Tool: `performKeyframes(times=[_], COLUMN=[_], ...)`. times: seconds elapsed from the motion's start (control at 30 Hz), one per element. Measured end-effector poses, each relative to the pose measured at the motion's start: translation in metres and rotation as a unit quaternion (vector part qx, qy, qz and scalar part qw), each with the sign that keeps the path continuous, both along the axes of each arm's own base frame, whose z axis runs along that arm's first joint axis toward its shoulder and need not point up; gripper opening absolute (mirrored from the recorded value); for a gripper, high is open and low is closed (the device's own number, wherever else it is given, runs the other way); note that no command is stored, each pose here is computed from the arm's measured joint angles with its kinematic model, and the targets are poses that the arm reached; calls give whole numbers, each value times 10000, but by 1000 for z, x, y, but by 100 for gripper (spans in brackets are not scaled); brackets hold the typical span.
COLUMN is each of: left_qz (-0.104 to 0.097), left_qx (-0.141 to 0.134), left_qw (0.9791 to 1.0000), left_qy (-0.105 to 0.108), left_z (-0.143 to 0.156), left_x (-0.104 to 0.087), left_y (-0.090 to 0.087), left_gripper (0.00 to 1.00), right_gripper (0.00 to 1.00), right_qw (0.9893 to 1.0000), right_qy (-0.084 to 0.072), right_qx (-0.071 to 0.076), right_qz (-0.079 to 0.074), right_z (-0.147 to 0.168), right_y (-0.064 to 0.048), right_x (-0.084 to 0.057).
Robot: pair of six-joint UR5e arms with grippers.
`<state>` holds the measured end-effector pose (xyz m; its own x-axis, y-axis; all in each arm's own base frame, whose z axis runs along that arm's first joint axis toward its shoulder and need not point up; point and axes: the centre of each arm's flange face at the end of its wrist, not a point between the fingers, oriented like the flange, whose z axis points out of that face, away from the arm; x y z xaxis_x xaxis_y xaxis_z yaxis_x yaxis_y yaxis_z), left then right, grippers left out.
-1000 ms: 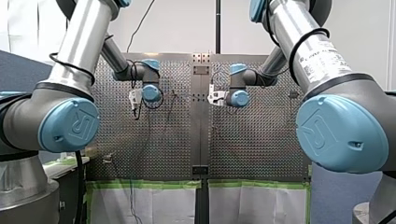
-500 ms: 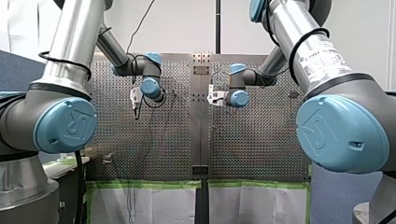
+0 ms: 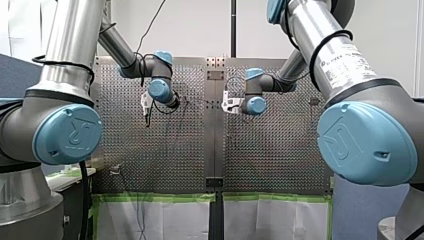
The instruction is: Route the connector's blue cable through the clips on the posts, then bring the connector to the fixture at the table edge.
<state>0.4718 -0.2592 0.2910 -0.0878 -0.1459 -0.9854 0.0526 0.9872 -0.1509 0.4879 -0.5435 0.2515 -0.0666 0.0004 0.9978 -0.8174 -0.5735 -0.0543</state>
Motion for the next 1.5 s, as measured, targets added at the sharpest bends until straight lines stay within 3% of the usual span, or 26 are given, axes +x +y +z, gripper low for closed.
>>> performKeyframes(times=[0.53,1.5], left_qz=[-165,-322], left_qx=[-18,2], left_qw=[9998,9994], left_qy=[-137,-118], left_z=[14,15], left_x=[-16,-26], left_y=[-10,-24], left_gripper=[100,100], right_gripper=[1,1], right_qw=[10000,10000], right_qy=[8,-4], right_qx=[13,15], right_qz=[5,-5], right_z=[-1,0], right_y=[1,-1], right_x=[0,-1])
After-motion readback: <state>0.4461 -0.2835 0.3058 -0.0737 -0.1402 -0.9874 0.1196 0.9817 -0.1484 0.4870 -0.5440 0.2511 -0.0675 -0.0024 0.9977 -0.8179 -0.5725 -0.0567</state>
